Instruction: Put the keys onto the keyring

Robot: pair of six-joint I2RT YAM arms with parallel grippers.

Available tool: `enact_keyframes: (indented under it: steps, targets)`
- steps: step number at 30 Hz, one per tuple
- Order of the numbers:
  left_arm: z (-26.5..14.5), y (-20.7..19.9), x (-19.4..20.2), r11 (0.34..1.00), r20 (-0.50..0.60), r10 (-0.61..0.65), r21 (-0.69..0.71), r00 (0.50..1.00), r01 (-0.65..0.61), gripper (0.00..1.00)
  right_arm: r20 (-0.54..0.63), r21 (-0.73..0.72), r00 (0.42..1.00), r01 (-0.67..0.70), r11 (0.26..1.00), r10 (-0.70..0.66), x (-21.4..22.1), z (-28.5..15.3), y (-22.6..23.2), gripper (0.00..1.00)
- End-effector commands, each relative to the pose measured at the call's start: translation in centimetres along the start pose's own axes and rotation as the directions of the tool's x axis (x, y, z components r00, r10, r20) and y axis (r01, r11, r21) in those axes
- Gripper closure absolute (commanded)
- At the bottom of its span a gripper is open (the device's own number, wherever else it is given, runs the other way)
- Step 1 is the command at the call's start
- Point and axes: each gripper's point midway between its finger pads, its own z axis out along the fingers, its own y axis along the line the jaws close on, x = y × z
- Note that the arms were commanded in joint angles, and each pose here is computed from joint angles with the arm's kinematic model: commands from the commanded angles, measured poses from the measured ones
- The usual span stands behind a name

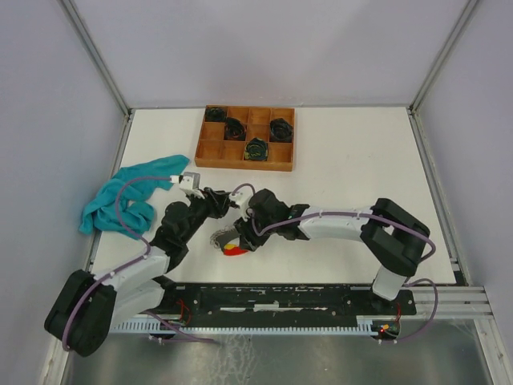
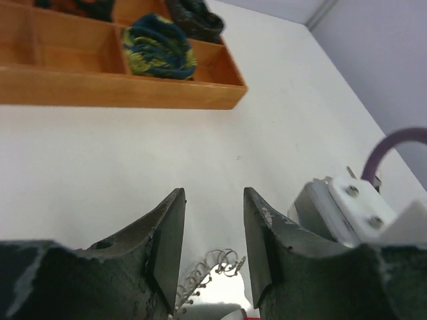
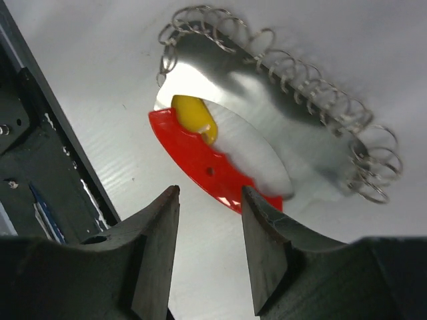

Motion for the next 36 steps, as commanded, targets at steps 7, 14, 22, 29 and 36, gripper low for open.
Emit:
enact_keyframes:
  steps: [7, 14, 22, 29, 36]
  targets:
    - [-4.7, 7.0, 3.1, 0.892, -0.048, -0.17, -0.433, 0.984, 0.133, 0.44, 0.025, 0.003, 1.0, 0.014, 1.0, -0.015, -2.5, 4.3, 1.4, 0.55]
    - [-5.2, 6.1, 6.2, 0.892, -0.151, -0.275, -0.407, 0.949, 0.194, 0.43, -0.11, 0.131, 0.992, -0.052, 0.99, 0.066, 1.0, 3.2, -3.8, 0.54]
    - [-5.1, 4.2, 8.1, 0.903, -0.243, -0.351, -0.344, 0.904, 0.258, 0.44, -0.134, 0.266, 0.973, -0.145, 0.953, 0.186, 2.9, -1.1, -11.1, 0.51]
    - [-5.0, 3.4, 9.4, 0.903, -0.303, -0.381, -0.326, 0.874, 0.28, 0.46, -0.06, 0.214, 0.986, -0.138, 0.967, 0.153, -0.5, -2.9, -9.8, 0.5]
    - [-3.7, 3.1, 9.8, 0.917, -0.334, -0.365, -0.289, 0.869, 0.274, 0.47, 0.032, 0.144, 0.991, -0.137, 0.98, 0.134, -2.8, -2.9, -6.9, 0.51]
